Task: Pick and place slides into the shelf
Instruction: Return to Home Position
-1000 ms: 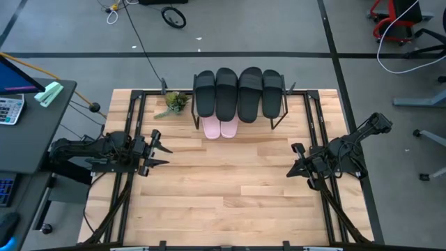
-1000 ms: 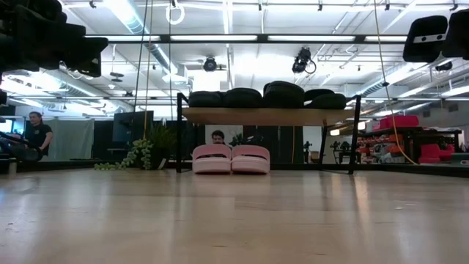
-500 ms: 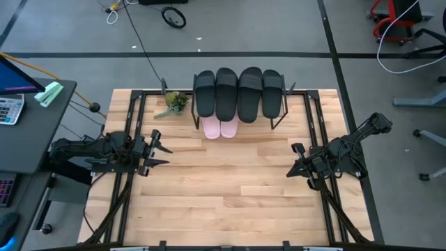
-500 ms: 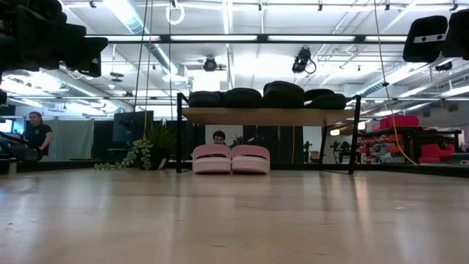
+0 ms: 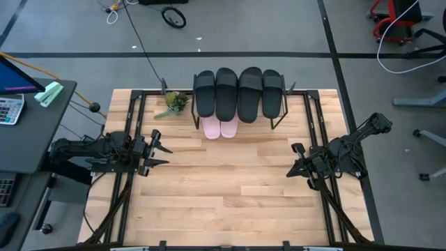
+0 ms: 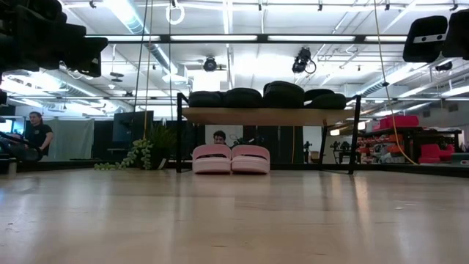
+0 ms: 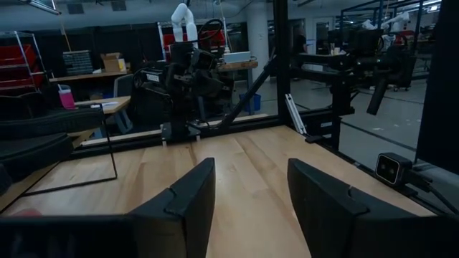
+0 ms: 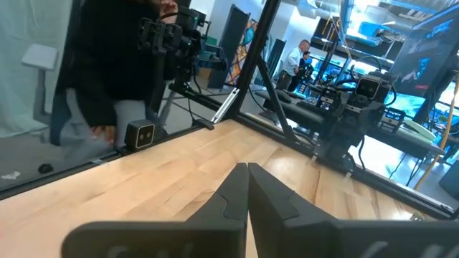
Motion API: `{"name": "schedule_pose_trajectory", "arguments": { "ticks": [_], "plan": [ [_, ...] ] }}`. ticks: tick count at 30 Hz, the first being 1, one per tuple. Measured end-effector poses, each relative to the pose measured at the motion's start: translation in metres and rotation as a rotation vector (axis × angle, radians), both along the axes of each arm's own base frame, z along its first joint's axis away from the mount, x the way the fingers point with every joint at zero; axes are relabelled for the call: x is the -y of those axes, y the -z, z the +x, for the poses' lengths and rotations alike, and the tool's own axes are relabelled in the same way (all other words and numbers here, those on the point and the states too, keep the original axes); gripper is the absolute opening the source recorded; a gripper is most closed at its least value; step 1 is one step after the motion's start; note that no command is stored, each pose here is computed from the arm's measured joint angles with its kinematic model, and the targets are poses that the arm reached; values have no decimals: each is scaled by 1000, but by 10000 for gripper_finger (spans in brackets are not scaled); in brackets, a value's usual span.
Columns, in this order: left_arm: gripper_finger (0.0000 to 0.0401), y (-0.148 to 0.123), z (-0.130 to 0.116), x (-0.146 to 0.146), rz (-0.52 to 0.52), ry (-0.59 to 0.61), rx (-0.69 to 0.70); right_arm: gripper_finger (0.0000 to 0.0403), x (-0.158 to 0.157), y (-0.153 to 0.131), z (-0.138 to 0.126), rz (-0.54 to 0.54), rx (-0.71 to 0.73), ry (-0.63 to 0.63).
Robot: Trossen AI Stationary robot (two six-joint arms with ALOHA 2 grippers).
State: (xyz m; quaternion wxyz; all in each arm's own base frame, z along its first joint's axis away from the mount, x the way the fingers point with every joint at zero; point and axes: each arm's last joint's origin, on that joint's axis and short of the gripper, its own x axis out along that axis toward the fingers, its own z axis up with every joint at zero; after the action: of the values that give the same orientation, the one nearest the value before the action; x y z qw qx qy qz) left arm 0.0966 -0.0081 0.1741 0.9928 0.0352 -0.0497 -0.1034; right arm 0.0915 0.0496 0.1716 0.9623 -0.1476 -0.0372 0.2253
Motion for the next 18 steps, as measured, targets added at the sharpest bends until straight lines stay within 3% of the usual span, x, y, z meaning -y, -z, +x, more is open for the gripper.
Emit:
{"name": "schedule_pose_trajectory", "arguments": {
  "ticks": [18],
  "plan": [
    [179, 0, 0, 0, 0, 0, 0, 14, 0, 0, 0, 0, 0, 0]
  ]
}}
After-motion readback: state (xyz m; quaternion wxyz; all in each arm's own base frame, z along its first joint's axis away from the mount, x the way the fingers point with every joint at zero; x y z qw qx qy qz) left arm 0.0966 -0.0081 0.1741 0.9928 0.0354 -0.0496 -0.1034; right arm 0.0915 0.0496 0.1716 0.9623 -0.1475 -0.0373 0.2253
